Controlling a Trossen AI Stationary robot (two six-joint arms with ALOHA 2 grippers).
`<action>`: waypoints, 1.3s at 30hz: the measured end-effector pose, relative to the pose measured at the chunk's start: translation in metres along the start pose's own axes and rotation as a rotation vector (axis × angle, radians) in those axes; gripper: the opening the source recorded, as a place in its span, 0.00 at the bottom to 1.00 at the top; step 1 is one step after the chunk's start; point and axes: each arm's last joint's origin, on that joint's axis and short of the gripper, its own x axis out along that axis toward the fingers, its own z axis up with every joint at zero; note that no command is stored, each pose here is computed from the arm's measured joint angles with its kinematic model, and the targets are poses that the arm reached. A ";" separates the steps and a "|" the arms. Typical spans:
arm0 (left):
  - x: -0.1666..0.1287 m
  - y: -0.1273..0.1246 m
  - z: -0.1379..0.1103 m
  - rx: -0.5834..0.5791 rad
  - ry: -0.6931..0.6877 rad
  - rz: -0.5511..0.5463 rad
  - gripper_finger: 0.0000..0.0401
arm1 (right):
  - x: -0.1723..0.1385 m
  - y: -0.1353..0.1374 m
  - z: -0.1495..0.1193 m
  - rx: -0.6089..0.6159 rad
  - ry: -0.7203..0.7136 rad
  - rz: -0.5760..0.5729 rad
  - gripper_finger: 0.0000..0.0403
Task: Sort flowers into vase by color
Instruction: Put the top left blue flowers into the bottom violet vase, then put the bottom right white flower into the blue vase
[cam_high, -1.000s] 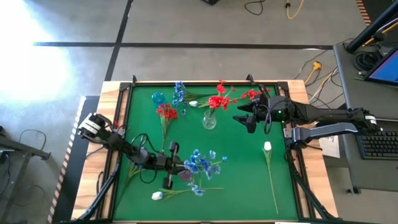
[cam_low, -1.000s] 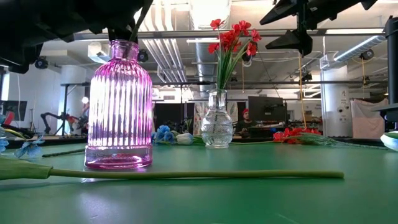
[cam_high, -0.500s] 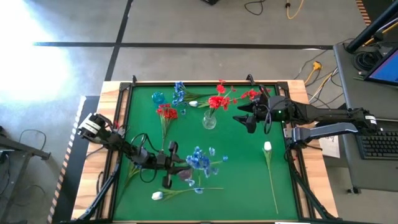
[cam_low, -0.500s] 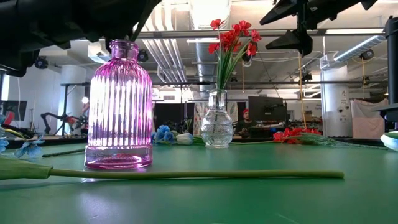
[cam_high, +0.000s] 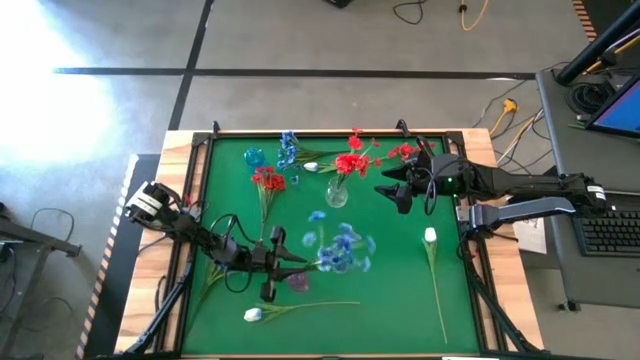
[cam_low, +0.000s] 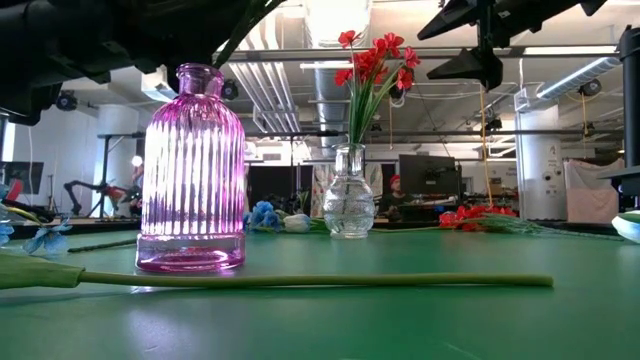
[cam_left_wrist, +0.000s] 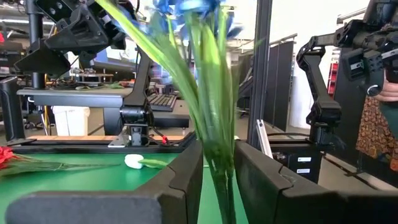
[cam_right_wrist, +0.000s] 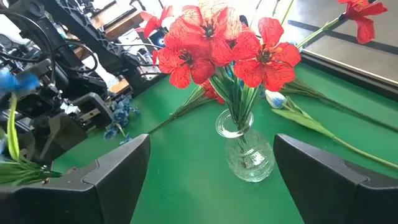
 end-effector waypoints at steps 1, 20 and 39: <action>0.000 0.000 0.000 0.000 0.000 0.000 0.19 | 0.000 0.000 0.000 0.001 0.000 0.000 0.82; -0.010 -0.004 0.006 0.016 -0.008 0.002 0.19 | 0.000 0.000 0.000 0.002 0.000 0.000 0.82; -0.060 -0.004 0.026 -0.071 -0.020 0.093 0.19 | 0.000 -0.001 -0.003 0.143 0.044 0.003 0.82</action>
